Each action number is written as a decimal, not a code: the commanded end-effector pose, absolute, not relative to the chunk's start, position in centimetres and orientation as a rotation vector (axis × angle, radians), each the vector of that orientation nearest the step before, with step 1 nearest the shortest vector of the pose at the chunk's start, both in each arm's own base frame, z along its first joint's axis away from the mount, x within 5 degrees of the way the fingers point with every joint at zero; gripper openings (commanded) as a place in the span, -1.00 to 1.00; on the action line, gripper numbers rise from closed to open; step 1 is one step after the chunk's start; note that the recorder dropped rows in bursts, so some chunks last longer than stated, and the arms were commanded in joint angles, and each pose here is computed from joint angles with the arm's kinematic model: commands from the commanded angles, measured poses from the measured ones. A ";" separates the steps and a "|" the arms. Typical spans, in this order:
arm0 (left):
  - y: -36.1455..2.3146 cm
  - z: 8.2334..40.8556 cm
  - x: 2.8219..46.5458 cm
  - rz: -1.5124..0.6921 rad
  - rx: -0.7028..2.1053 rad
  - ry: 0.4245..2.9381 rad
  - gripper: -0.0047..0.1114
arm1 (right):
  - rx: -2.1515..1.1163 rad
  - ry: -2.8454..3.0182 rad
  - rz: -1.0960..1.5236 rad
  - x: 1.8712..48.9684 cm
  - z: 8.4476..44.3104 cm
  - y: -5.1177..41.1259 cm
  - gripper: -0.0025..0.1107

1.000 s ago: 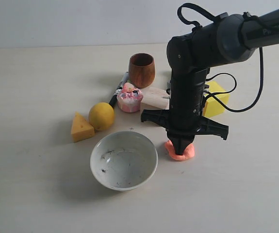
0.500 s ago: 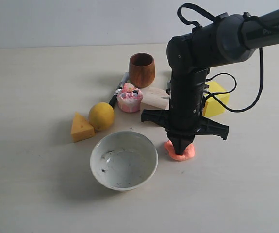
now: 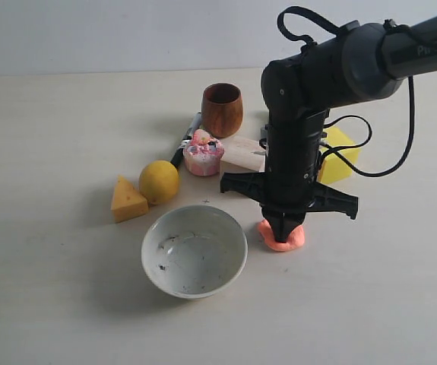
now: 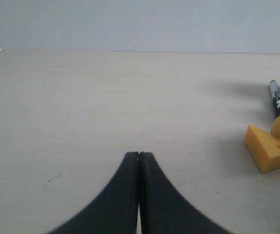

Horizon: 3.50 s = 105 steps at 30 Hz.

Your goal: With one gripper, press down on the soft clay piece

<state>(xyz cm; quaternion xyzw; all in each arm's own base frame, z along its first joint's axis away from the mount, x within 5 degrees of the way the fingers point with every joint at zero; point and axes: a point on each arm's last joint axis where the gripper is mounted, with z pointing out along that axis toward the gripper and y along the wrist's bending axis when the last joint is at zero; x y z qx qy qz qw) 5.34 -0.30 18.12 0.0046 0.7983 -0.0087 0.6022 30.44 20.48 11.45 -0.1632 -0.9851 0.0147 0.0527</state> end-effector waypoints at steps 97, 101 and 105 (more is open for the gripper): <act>-0.3 18.1 5.3 -0.030 0.012 1.838 -0.92 | -0.816 -4.496 0.309 4.6 29.8 -1.4 -0.93; -0.3 18.1 5.3 -0.030 0.012 1.838 -0.92 | -0.656 -4.586 0.133 5.4 28.8 -0.8 -0.93; -0.3 18.1 5.3 -0.030 0.012 1.838 -0.92 | -0.530 -4.592 0.084 5.9 26.7 -0.6 -0.93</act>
